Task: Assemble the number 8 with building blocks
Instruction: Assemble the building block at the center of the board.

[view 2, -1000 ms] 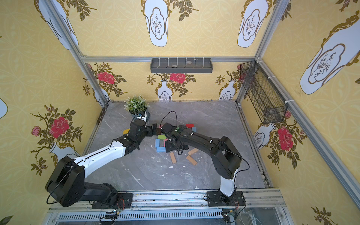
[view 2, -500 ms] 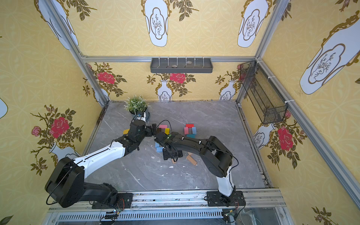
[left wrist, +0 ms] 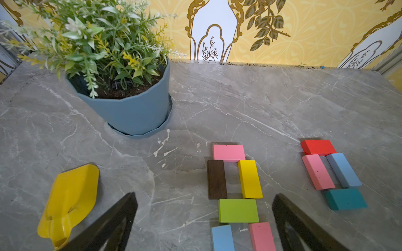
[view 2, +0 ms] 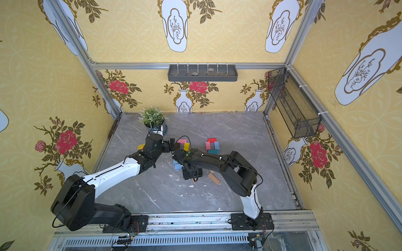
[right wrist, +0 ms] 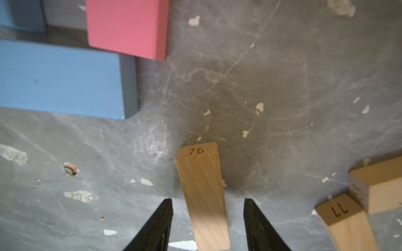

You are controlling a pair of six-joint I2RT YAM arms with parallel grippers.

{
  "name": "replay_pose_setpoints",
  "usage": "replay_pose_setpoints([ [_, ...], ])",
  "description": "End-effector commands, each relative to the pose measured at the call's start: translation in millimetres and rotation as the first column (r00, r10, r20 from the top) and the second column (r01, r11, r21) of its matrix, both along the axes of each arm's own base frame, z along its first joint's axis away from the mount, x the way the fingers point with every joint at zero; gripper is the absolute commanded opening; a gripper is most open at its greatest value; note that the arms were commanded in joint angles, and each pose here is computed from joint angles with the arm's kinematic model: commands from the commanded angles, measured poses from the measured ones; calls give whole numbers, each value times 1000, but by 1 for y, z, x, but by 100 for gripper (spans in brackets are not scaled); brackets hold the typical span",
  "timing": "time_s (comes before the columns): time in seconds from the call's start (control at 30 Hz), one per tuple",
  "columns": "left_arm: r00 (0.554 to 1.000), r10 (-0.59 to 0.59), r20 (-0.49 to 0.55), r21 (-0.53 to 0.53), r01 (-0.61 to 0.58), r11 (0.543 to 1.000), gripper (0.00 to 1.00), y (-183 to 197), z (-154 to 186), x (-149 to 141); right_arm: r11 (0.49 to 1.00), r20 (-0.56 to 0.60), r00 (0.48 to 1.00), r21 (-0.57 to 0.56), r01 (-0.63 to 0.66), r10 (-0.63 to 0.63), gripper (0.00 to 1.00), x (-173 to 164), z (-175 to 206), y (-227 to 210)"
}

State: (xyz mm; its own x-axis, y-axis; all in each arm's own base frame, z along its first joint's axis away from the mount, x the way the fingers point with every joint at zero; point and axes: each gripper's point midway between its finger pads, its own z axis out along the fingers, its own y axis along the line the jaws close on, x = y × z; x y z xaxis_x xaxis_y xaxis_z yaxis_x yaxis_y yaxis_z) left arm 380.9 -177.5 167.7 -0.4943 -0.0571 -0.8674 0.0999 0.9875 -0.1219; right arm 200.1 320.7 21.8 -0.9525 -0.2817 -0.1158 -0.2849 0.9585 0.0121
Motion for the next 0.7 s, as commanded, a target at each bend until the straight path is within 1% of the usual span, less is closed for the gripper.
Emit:
replay_pose_setpoints([
  [0.0,1000,-1,2,-6,1,1000,100,-1,-1,1,1000,-1,1000,-5,-1,1,53,1,-4,-1],
  [0.4,1000,-4,-2,-6,4,1000,100,-2,-1,2,1000,-10,1000,-9,13,-13,39,1,-10,-3],
  [0.67,1000,-4,-3,-6,4,1000,100,-2,-2,2,999,-13,999,-7,47,-47,24,6,-10,-10],
])
